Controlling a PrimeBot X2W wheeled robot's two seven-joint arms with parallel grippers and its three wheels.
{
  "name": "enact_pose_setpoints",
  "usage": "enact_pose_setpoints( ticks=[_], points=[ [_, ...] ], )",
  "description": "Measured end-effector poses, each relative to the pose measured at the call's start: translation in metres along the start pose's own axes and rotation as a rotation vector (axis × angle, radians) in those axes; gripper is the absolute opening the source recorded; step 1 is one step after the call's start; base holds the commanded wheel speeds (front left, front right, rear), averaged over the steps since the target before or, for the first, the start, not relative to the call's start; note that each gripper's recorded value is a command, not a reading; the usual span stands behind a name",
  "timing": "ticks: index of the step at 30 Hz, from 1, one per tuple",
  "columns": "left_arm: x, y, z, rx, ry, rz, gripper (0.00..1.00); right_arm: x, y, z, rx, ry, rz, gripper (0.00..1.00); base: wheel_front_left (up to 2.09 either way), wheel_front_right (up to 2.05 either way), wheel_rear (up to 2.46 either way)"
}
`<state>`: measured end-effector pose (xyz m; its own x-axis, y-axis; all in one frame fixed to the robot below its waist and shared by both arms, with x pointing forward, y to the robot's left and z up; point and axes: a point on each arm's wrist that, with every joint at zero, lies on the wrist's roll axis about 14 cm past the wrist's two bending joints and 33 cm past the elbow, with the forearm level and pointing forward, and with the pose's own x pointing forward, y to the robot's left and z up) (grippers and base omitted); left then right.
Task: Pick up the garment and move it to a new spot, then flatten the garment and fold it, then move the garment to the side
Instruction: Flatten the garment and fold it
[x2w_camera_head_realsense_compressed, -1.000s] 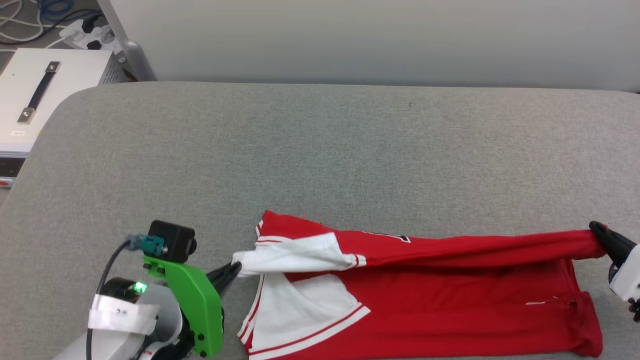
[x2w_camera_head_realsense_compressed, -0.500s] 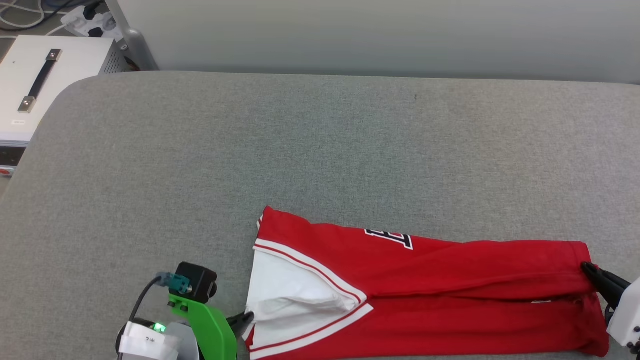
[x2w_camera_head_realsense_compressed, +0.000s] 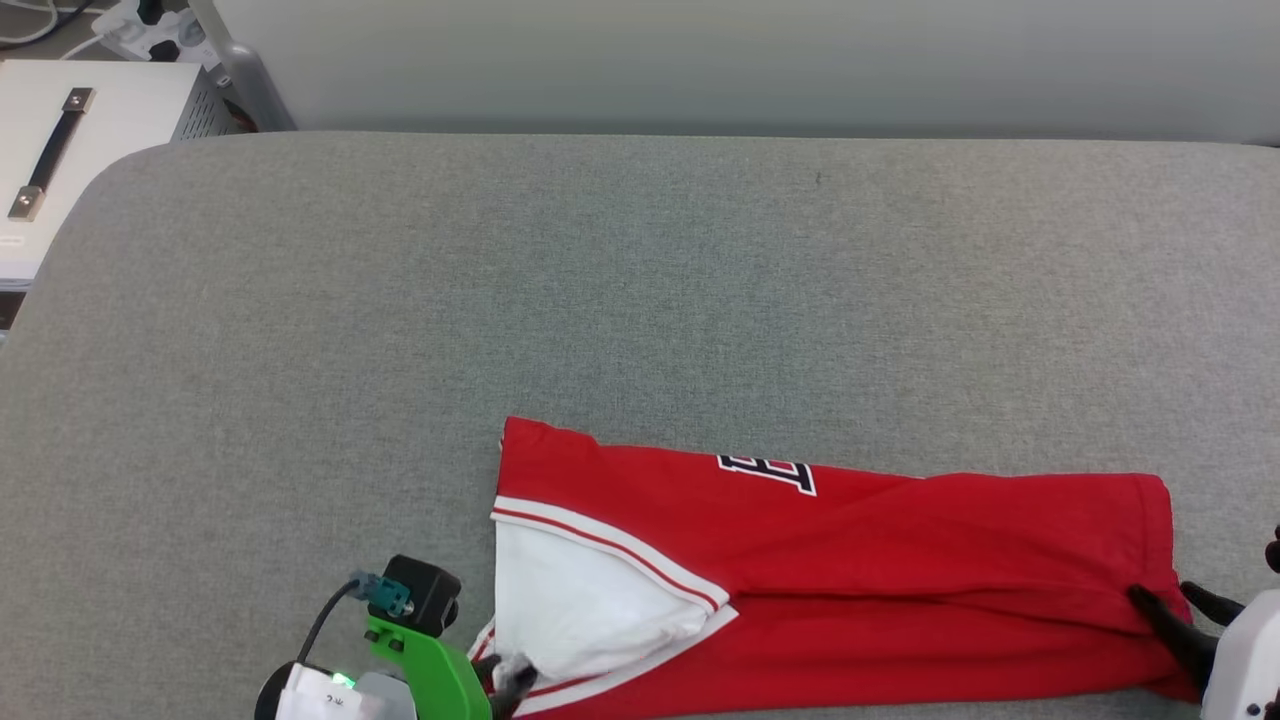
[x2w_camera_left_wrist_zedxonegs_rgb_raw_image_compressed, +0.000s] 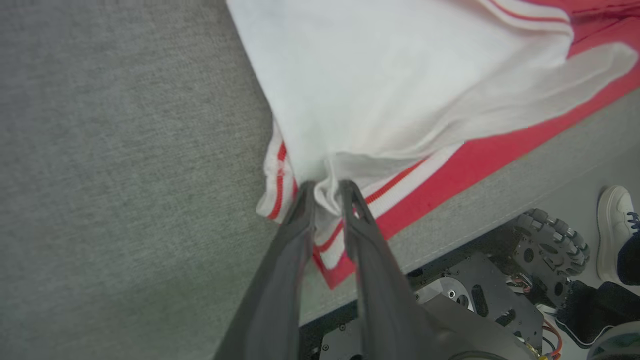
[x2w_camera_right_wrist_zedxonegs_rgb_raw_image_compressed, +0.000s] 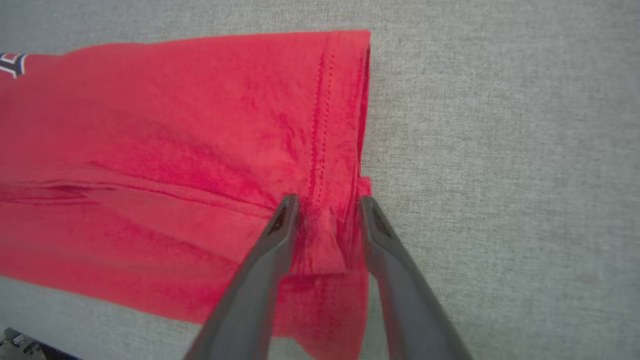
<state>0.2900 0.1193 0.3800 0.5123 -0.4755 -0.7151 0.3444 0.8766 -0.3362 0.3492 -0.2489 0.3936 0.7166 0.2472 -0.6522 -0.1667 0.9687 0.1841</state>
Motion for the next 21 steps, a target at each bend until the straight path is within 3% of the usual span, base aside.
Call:
enact_pose_setpoints(
  ticks=[4, 6, 11, 14, 16, 21],
  points=[
    [-0.001, -0.004, 0.01, 0.001, -0.051, -0.005, 1.0, -0.003, 0.002, 0.007, 0.002, -0.035, 0.0, 1.0, 0.0, 0.0, 0.0],
    [-0.014, -0.004, 0.051, 0.0, -0.25, 0.001, 1.0, -0.012, 0.009, 0.032, 0.008, -0.131, 0.017, 1.0, 0.0, 0.0, 0.0],
    [-0.038, 0.002, 0.102, 0.008, -0.534, 0.051, 1.0, -0.021, 0.013, 0.05, 0.025, -0.185, 0.025, 1.0, 0.0, 0.0, 0.0],
    [-0.052, 0.003, 0.124, 0.041, -0.687, 0.078, 1.0, -0.024, 0.013, 0.049, 0.04, -0.174, 0.022, 1.0, 0.0, 0.0, 0.0],
    [-0.074, 0.013, 0.153, 0.085, -0.896, 0.163, 1.0, -0.021, 0.007, 0.038, 0.082, -0.112, -0.014, 1.0, 0.0, 0.0, 0.0],
    [-0.116, 0.012, 0.199, 0.17, -1.132, 0.254, 1.0, -0.014, 0.0, 0.029, 0.122, -0.07, -0.051, 1.0, 0.0, 0.0, 0.0]
  ],
)
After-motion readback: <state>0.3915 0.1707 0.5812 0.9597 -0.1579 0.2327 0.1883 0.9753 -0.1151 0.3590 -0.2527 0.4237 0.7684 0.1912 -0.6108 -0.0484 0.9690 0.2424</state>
